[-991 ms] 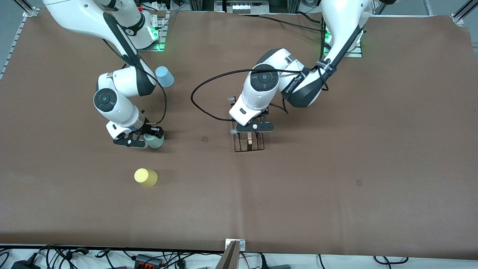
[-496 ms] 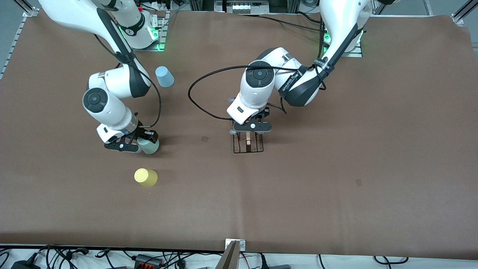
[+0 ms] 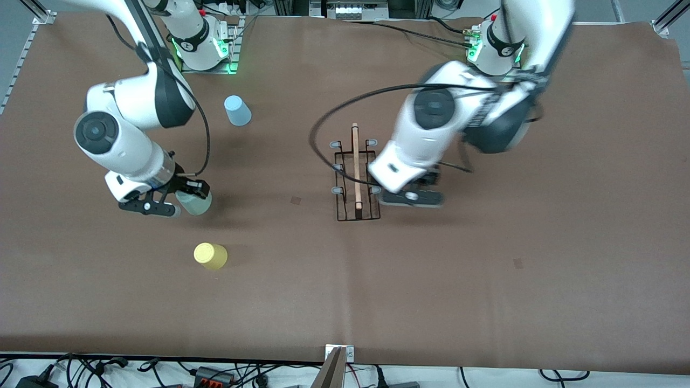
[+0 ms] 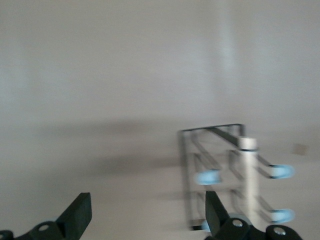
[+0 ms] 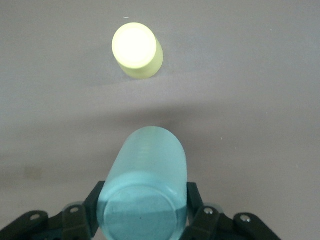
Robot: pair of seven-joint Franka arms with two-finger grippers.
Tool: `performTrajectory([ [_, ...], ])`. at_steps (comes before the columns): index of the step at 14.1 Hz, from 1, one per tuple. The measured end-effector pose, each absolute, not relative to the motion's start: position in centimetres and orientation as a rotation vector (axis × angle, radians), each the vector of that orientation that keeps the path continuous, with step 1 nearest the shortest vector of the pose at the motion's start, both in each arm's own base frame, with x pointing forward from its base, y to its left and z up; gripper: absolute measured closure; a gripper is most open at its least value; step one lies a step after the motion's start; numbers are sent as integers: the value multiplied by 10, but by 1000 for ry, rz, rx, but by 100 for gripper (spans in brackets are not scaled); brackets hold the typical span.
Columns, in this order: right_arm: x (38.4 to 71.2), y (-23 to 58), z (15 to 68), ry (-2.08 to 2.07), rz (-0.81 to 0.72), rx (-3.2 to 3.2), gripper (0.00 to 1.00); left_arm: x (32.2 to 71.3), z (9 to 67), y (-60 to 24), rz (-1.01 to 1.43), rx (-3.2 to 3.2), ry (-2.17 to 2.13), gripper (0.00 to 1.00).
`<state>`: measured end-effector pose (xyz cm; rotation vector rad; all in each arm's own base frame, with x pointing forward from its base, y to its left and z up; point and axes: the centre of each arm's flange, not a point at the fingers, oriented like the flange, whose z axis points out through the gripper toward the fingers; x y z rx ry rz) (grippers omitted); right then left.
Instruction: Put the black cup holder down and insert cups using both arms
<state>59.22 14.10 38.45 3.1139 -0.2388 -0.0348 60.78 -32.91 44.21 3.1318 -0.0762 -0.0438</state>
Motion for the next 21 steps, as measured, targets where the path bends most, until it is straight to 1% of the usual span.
performTrajectory([
  [2, 576, 172, 409, -297, -43, 3131, 32, 624, 459, -269, -90, 3154, -136, 0],
  [4, 555, 222, 426, -383, -45, 3145, 32, 638, 475, -213, -90, 3156, -186, 0],
  [7, 516, 307, 438, -522, -33, 3147, 32, 645, 505, -134, -98, 3156, -301, 0],
  [10, 477, 384, 437, -648, -22, 3150, 32, 645, 530, -84, -51, 3161, -309, 0],
  [12, 459, 420, 428, -722, -10, 3165, 32, 644, 547, -75, -28, 3165, -291, 0],
  [16, 445, 454, 395, -794, -31, 3167, 32, 640, 568, -67, -24, 3171, -260, 0],
  [19, 445, 458, 380, -797, -50, 3158, 32, 634, 564, -36, -140, 3137, -159, 0],
  [21, 441, 463, 374, -784, -60, 3155, 32, 630, 568, -10, -160, 3070, -65, 0],
])
